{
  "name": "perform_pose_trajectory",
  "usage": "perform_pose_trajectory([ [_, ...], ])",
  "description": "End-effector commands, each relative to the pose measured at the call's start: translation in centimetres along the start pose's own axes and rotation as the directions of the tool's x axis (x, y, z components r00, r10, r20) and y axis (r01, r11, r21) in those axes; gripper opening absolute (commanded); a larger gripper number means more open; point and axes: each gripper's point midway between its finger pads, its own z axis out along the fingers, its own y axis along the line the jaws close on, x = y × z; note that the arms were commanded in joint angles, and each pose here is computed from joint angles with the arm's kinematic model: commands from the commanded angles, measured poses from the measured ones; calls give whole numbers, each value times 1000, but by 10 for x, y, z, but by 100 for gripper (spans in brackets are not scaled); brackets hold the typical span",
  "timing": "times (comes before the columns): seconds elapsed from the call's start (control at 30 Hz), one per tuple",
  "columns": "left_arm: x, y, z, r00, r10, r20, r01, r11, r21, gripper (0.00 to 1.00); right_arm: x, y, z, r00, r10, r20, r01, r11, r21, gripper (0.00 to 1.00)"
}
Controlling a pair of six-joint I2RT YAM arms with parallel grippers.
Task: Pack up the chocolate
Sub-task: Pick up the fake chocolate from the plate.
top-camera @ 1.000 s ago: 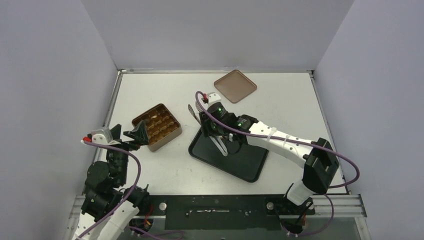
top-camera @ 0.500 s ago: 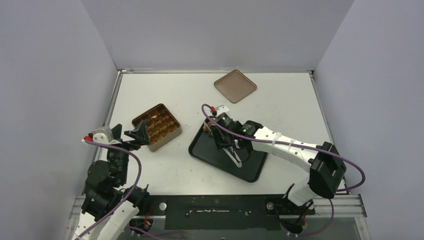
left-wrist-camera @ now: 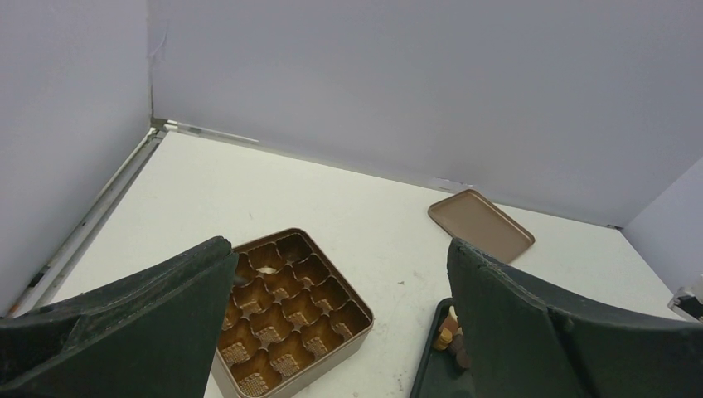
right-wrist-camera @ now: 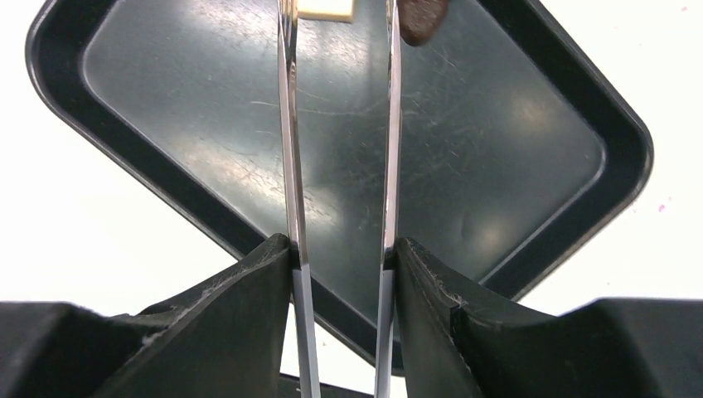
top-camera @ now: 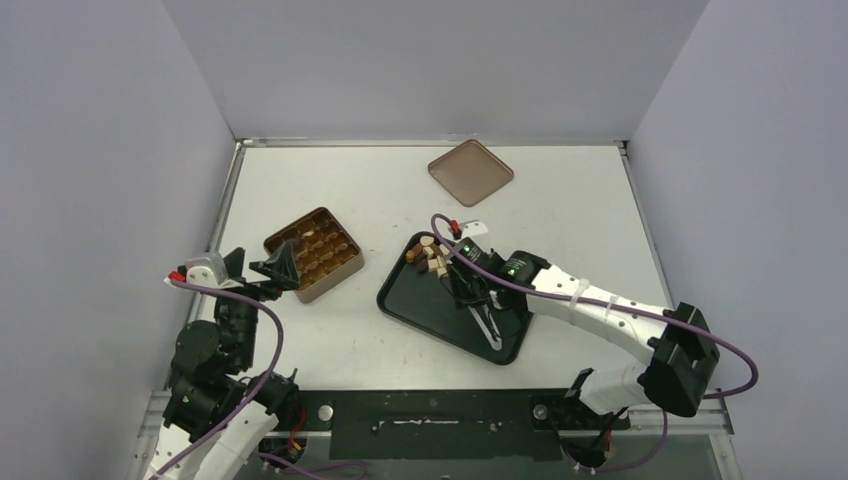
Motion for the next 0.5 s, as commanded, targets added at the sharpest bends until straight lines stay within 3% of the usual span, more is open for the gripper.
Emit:
perform_pose_trajectory([
  [0.0,-6,-6,3,1000,-6,21,6,1000,22,97,-2,-20,-17,996,76,57,-78,996,46,44],
  [0.47,-7,-6,2,1000,-8,24,8,1000,22,97,17,-26,-4,994,112,14,-113,993,41,45],
])
